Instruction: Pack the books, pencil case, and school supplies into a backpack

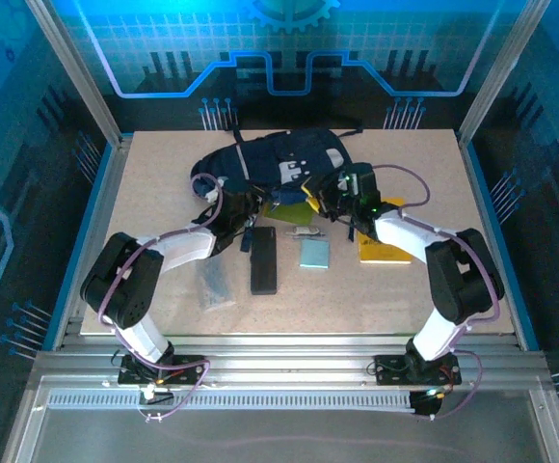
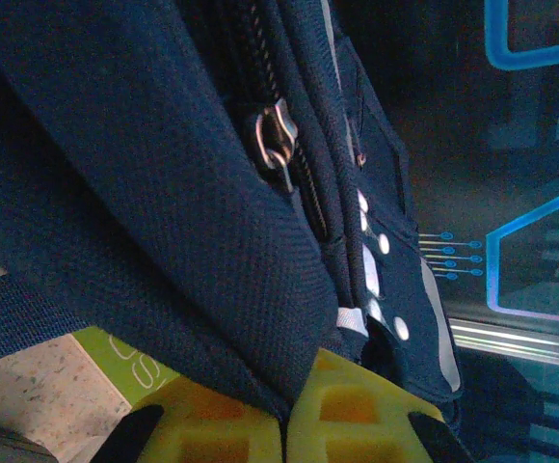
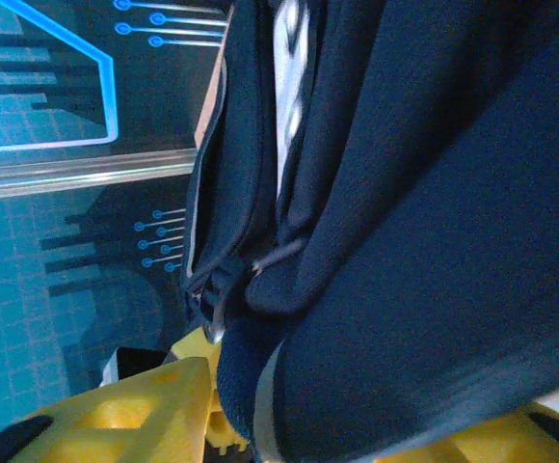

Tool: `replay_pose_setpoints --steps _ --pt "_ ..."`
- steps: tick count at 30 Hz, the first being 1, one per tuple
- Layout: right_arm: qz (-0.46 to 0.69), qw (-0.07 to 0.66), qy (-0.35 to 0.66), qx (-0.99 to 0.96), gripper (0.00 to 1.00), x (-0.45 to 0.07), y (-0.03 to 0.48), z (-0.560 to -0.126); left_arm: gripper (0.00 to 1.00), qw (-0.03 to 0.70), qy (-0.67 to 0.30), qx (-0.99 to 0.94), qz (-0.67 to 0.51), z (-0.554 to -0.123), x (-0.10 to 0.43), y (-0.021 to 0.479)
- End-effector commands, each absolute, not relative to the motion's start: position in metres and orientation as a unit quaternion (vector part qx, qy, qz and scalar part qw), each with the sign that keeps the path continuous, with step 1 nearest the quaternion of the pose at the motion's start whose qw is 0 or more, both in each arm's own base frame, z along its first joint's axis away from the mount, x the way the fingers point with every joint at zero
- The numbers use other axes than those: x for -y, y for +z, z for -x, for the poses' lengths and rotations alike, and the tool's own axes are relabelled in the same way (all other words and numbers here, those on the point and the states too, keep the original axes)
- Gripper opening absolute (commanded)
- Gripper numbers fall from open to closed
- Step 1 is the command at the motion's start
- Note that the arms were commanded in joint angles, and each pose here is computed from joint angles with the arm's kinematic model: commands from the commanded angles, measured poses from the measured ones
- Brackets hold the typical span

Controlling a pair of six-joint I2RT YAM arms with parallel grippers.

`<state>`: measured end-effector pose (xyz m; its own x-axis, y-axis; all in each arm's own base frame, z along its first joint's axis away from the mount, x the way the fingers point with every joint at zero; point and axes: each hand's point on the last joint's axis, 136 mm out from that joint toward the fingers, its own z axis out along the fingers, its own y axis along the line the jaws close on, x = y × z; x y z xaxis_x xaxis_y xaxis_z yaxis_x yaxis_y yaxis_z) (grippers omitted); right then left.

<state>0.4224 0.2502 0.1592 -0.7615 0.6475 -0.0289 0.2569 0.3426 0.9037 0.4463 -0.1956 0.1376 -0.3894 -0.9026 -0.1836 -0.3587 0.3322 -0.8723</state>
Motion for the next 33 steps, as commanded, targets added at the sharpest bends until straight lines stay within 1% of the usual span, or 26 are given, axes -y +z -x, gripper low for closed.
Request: replay_pose_setpoints --steps 1,5,6,7,8,9,10,11,13,15,18,19,20,23,26,29,33 --pt "-0.256 0.161 0.524 -0.796 0.53 -0.284 0.150 -0.416 0.00 0.373 -0.419 -0.720 0.408 -0.462 0.212 0.168" --pt "-0.269 0.139 0.540 -0.785 0.58 -0.301 0.133 -0.428 0.00 0.358 -0.432 -0.721 0.406 -0.463 0.220 0.166" --pt "-0.273 0.135 0.537 -0.786 0.58 -0.303 0.128 -0.432 0.00 0.356 -0.435 -0.722 0.403 -0.463 0.221 0.166" --pt "-0.278 0.130 0.536 -0.786 0.55 -0.305 0.123 -0.435 0.00 0.355 -0.437 -0.723 0.399 -0.462 0.223 0.168" --pt "-0.283 0.130 0.541 -0.782 0.46 -0.306 0.121 -0.439 0.00 0.356 -0.441 -0.725 0.391 -0.462 0.225 0.171" --pt "-0.289 0.132 0.546 -0.776 0.33 -0.306 0.121 -0.442 0.00 0.360 -0.441 -0.729 0.380 -0.462 0.226 0.173" --pt "-0.295 0.135 0.551 -0.769 0.15 -0.304 0.121 -0.446 0.02 0.364 -0.440 -0.737 0.361 -0.461 0.229 0.176" --pt "-0.297 0.138 0.556 -0.764 0.00 -0.302 0.125 -0.449 0.06 0.369 -0.437 -0.747 0.338 -0.459 0.231 0.178" --pt "-0.291 0.141 0.563 -0.760 0.00 -0.299 0.137 -0.452 0.12 0.375 -0.427 -0.768 0.295 -0.454 0.234 0.177" --pt "-0.282 0.144 0.558 -0.767 0.00 -0.296 0.148 -0.452 0.21 0.375 -0.414 -0.789 0.257 -0.448 0.232 0.171" --pt "-0.274 0.152 0.556 -0.770 0.00 -0.290 0.170 -0.451 0.50 0.358 -0.419 -0.815 0.181 -0.438 0.237 0.164" --pt "-0.273 0.155 0.556 -0.770 0.00 -0.288 0.179 -0.451 0.56 0.350 -0.424 -0.822 0.151 -0.433 0.241 0.163" --pt "-0.271 0.157 0.556 -0.770 0.00 -0.286 0.187 -0.452 0.59 0.343 -0.424 -0.828 0.127 -0.429 0.242 0.162" --pt "-0.257 0.156 0.551 -0.778 0.00 -0.287 0.205 -0.450 0.60 0.339 -0.441 -0.829 0.056 -0.419 0.256 0.168" --pt "-0.251 0.144 0.562 -0.775 0.00 -0.293 0.216 -0.449 0.58 0.357 -0.459 -0.814 0.001 -0.418 0.265 0.181" --pt "-0.245 0.124 0.576 -0.770 0.00 -0.297 0.224 -0.446 0.58 0.370 -0.453 -0.811 -0.018 -0.426 0.261 0.181" --pt "-0.242 0.121 0.578 -0.770 0.00 -0.290 0.231 -0.443 0.62 0.380 -0.450 -0.808 -0.016 -0.431 0.248 0.178"
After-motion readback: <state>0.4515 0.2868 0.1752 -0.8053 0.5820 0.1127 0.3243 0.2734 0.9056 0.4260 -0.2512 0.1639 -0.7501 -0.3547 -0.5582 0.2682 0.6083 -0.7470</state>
